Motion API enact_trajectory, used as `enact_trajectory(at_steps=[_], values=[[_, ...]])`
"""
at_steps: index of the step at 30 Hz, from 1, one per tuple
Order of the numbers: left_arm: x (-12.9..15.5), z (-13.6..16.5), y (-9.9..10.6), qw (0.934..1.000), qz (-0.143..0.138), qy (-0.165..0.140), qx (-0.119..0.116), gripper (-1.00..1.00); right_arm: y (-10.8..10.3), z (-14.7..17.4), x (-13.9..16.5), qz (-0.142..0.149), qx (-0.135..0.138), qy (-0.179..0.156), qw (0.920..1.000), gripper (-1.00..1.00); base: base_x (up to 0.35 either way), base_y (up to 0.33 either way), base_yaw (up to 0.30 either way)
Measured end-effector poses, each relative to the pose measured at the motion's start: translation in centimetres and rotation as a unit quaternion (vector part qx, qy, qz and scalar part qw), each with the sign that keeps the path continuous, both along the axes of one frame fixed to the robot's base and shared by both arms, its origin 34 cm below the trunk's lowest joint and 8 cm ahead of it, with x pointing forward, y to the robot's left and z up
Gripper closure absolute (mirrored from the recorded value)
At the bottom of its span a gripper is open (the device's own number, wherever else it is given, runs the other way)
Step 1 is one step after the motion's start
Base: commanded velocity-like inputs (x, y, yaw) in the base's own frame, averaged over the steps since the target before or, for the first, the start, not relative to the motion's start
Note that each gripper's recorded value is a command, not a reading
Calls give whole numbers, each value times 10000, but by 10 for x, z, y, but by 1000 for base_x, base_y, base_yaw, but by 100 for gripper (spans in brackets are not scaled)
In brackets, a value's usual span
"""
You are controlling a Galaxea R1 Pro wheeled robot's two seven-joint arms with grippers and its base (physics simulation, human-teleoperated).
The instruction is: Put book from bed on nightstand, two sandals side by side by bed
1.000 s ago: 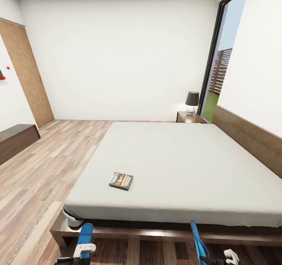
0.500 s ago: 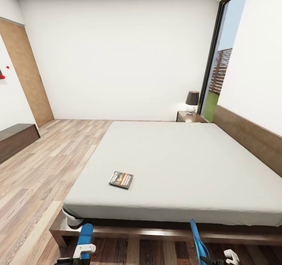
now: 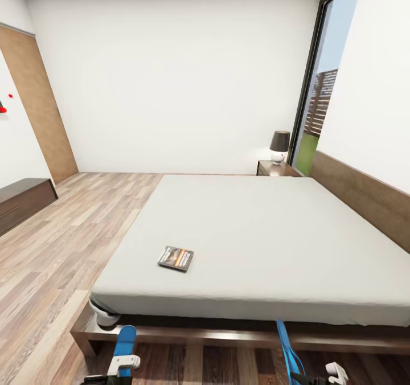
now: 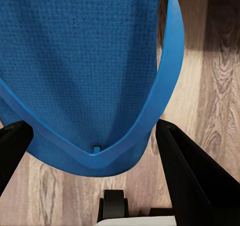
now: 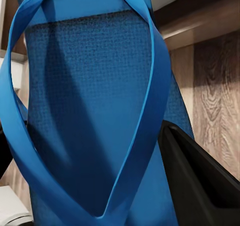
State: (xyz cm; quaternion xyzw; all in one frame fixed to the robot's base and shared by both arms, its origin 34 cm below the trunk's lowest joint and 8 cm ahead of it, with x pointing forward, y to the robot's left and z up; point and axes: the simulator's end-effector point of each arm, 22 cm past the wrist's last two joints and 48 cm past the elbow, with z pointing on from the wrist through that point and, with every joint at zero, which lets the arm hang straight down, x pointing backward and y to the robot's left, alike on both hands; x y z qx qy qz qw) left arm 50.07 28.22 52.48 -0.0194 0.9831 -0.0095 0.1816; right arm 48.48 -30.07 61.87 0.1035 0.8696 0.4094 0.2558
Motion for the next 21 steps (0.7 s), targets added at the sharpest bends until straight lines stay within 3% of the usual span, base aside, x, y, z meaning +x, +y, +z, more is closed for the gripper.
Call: enact_trajectory(at_steps=[21], values=[[-5,-38,-7,10000,9,15,-69,100,-1,-37,-1,-15,-35,3,10000,100,0,0,0]])
